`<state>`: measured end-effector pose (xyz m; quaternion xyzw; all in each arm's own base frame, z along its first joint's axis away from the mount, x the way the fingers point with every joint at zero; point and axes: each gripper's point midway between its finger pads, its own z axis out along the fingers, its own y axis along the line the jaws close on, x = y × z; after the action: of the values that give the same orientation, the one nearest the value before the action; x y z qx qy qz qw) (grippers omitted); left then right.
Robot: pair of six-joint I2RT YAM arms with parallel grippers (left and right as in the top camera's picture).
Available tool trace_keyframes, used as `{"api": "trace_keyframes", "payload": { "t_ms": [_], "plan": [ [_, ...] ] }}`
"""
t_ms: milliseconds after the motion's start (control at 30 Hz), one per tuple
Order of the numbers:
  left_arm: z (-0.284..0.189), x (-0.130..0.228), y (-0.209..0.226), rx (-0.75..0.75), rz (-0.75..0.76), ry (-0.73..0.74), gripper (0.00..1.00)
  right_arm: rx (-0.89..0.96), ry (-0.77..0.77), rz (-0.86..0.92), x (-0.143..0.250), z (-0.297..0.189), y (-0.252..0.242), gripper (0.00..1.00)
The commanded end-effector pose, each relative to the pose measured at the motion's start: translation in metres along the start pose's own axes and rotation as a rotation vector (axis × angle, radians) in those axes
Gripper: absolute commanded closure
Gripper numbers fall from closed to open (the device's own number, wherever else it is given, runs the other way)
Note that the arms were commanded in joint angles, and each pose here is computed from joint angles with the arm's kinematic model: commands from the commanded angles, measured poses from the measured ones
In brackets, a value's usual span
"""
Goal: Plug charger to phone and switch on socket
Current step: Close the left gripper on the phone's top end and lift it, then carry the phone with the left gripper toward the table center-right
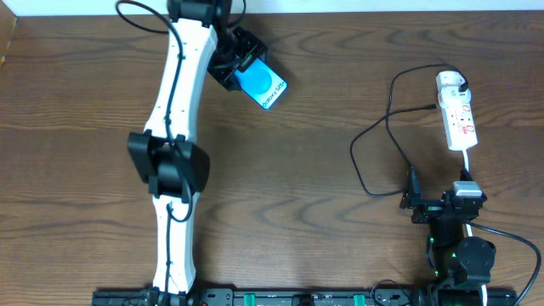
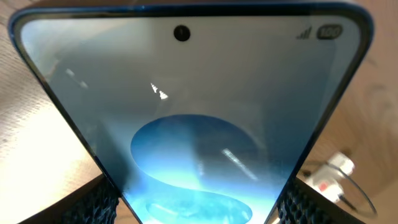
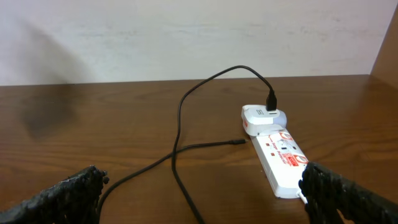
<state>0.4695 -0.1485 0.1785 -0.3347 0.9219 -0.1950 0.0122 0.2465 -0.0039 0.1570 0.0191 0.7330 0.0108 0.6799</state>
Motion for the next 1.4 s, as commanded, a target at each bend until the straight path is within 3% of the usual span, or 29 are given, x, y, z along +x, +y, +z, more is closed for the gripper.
{"api": "trace_keyframes", "payload": {
  "t_ms": [0, 300, 600, 733, 1067, 1367],
  "plan": [
    [-0.062, 0.017, -0.01, 0.092, 0.091, -0.071, 0.43, 0.0, 0.0, 0.006, 0.001, 0.0, 0.0, 0.01],
    [-0.156, 0.069, 0.007, 0.167, 0.194, -0.141, 0.43, 0.0, 0.001, 0.006, 0.001, 0.0, 0.0, 0.01],
    [-0.215, 0.115, 0.032, 0.168, 0.321, -0.268, 0.43, 0.0, 0.001, 0.006, 0.001, 0.0, 0.0, 0.01],
    [-0.224, 0.128, 0.032, 0.151, 0.373, -0.332, 0.43, 0.0, 0.0, 0.006, 0.001, 0.0, 0.0, 0.01],
    [-0.219, 0.175, 0.017, 0.18, 0.5, -0.284, 0.43, 0.0, 0.001, 0.006, 0.001, 0.0, 0.0, 0.01],
    [-0.225, 0.148, 0.028, 0.101, 0.397, -0.42, 0.43, 0.0, 0.001, 0.006, 0.001, 0.0, 0.0, 0.01]
  ]
}}
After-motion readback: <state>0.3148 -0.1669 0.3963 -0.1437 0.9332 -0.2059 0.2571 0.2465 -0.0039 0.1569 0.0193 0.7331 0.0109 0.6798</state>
